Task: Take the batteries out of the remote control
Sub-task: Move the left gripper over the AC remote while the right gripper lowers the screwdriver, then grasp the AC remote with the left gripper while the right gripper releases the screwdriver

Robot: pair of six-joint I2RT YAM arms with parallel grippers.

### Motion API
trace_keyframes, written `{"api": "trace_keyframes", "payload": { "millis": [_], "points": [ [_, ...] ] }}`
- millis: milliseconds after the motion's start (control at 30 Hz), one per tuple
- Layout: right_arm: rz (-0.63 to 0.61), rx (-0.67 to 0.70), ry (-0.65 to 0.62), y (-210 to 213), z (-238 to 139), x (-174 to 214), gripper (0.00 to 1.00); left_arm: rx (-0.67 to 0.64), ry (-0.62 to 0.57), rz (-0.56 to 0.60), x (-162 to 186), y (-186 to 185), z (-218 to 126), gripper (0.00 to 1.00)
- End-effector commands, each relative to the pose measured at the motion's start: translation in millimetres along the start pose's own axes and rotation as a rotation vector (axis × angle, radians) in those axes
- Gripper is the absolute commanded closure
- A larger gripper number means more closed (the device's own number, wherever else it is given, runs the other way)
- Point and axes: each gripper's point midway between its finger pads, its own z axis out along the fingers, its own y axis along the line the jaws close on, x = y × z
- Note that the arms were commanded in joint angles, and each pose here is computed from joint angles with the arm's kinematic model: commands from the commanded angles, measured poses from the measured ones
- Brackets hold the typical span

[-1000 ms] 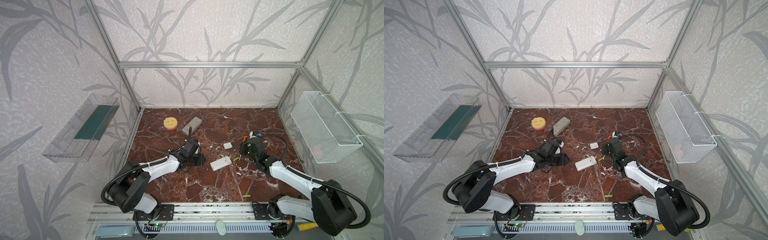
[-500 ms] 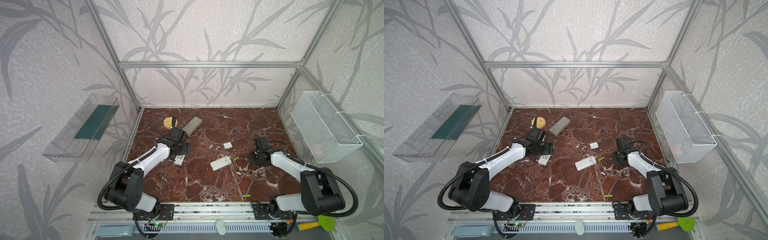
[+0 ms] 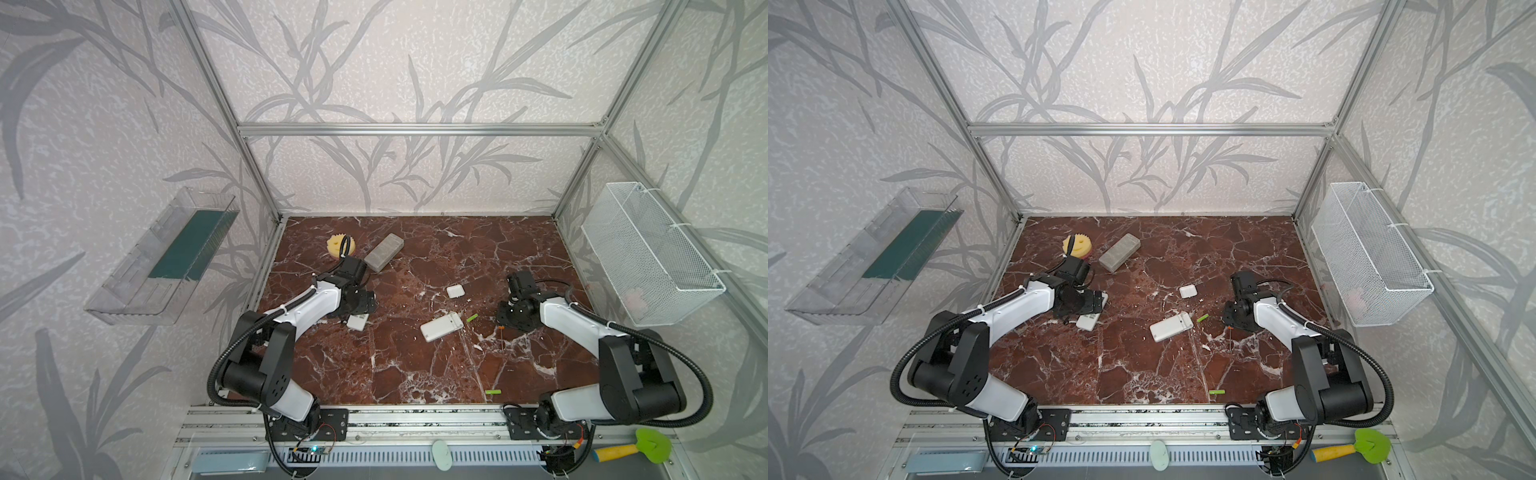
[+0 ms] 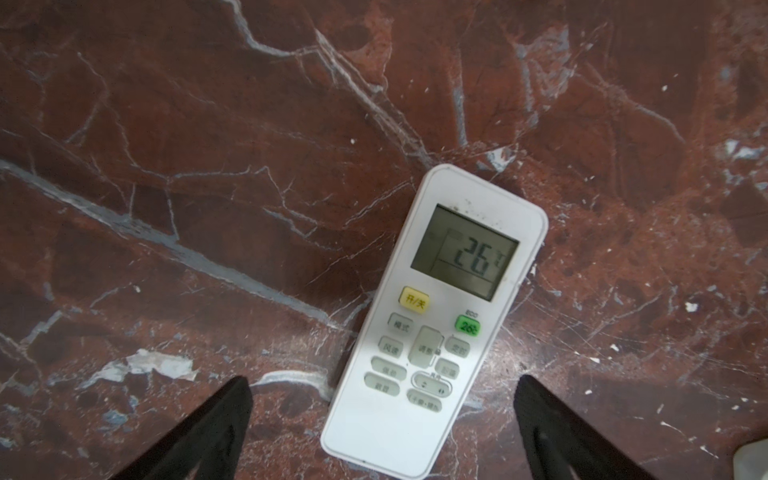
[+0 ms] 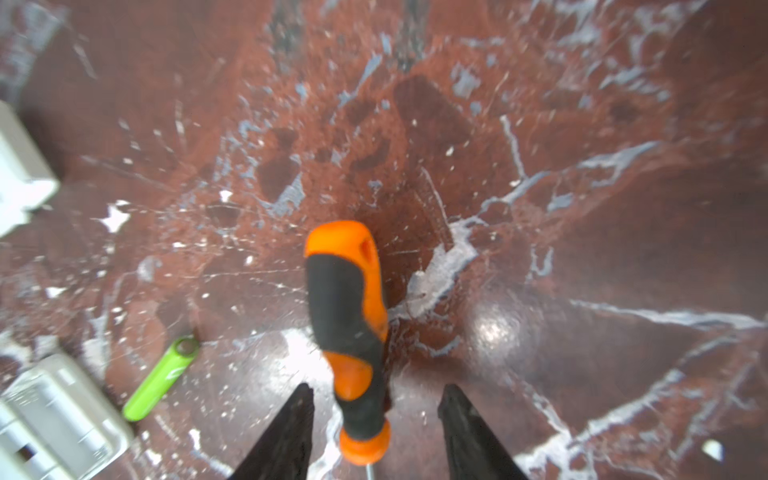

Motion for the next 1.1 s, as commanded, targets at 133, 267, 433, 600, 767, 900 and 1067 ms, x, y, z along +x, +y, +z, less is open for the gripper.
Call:
{"api": "trace_keyframes", "payload": {
  "millis": [133,267,433,600,767,900,1067],
  "points": [
    [-0.026,-0.041,-0.078,4,-36,-8,0.47,0.042,0.052,0.032,-8,-15,13,0.02],
    [-0.035,-0.112,-0.128,17,-53,-13,0.47,0.041,0.075,0.023,-8,-18,23,0.03],
    [-0.064,-0.192,-0.183,39,-70,-11,0.47,0.031,0.079,-0.003,-11,-20,34,0.12],
    [-0.118,-0.281,-0.216,75,-80,-2,0.48,0.006,0.078,-0.027,-10,-16,40,0.31],
    [-0.173,-0.427,-0.27,125,-94,12,0.5,0.029,0.042,-0.045,-11,-18,30,0.52],
    [-0.231,-0.601,-0.314,178,-106,31,0.51,0.115,0.004,-0.07,-15,-30,13,0.58],
    [-0.262,-0.808,-0.278,240,-108,53,0.52,0.257,-0.037,-0.123,-19,-54,-16,0.61]
  ]
}}
